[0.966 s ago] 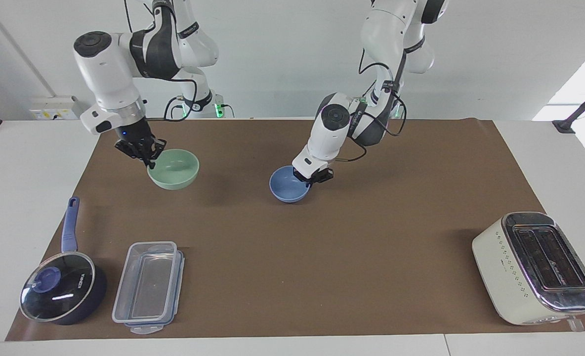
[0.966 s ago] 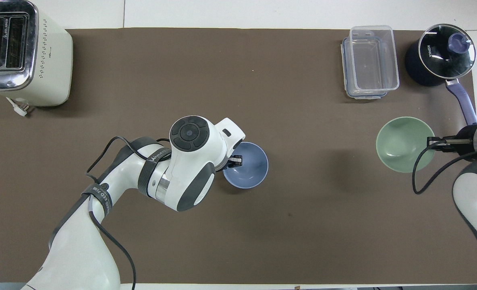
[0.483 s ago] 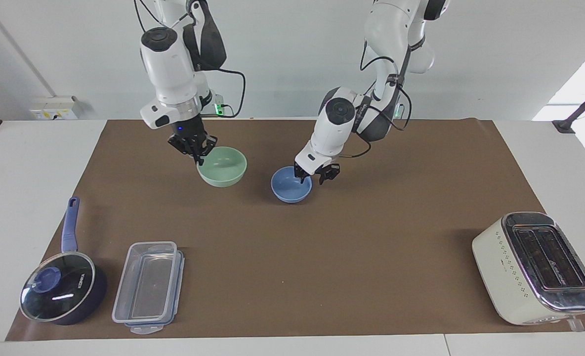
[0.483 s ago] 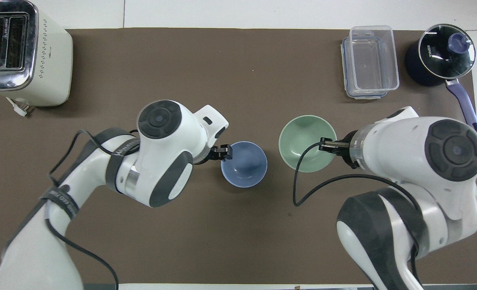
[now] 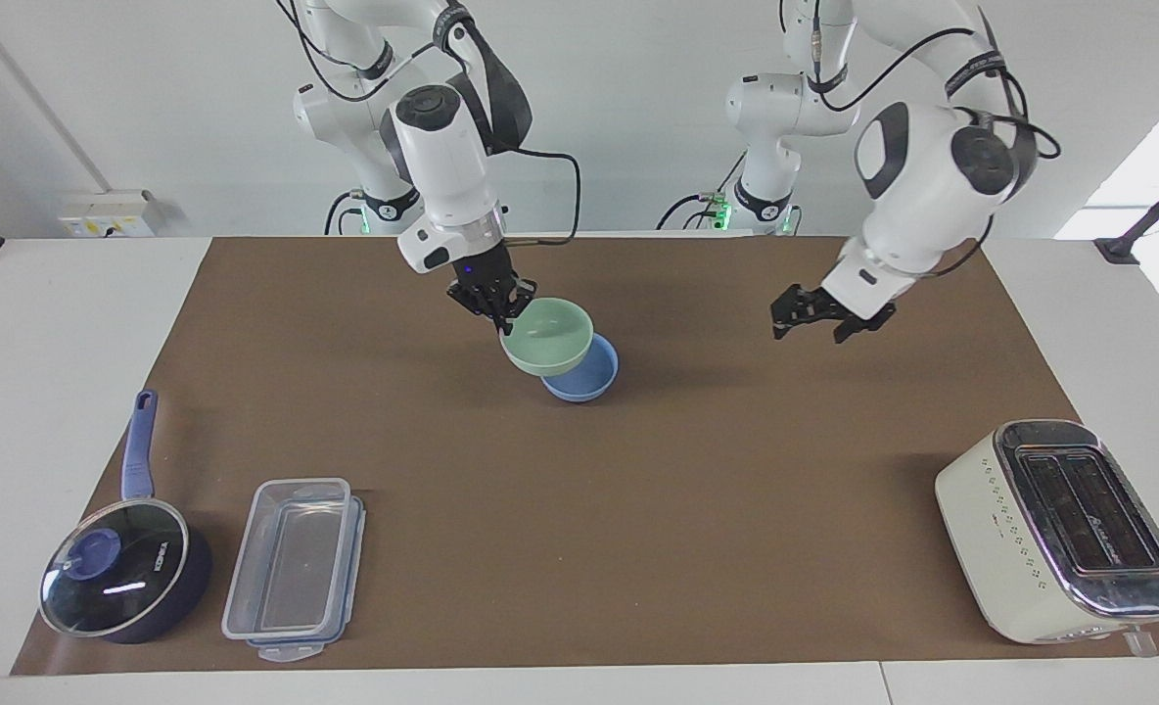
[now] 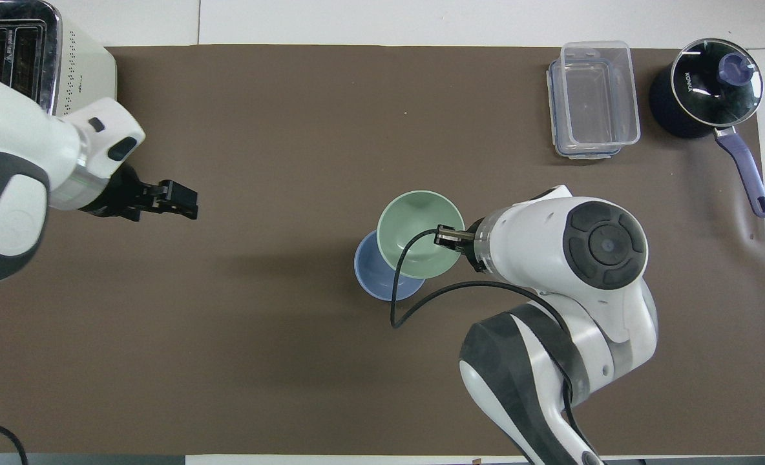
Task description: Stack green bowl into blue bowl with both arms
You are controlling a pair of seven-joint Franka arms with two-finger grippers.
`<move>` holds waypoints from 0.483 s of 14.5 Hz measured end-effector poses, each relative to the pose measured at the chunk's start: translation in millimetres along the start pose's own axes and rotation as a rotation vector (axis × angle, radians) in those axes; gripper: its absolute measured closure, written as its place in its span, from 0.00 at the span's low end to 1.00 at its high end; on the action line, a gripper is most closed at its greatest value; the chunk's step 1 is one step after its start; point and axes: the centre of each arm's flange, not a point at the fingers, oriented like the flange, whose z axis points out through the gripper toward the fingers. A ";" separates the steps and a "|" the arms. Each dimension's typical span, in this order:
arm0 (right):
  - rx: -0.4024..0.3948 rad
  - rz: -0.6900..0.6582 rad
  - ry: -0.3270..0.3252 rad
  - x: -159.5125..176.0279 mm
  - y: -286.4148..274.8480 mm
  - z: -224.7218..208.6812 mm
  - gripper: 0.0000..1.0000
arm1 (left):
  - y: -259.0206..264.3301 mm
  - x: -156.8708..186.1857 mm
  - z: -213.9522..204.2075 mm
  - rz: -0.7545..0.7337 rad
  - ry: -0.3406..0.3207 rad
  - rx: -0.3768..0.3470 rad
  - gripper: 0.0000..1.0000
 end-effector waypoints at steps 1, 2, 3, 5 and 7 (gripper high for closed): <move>-0.007 -0.005 -0.013 -1.2 -4.0 9.0 0.95 | -2.9 0.4 -5.3 0.001 0.006 0.014 0.00; -0.015 -0.011 -0.025 -3.4 -7.0 17.6 0.95 | -2.3 0.0 -12.4 0.006 0.005 0.025 0.00; -0.023 -0.015 -0.035 -5.0 -8.5 25.0 0.95 | -2.5 -1.2 -24.5 0.008 0.002 0.037 0.00; -0.037 -0.021 -0.053 -7.0 -8.4 37.4 0.95 | -4.4 -6.5 -54.9 0.007 -0.009 0.051 0.00; -0.049 -0.023 -0.068 -7.8 -7.0 47.8 0.95 | -5.4 -14.5 -78.4 0.005 -0.025 0.063 0.00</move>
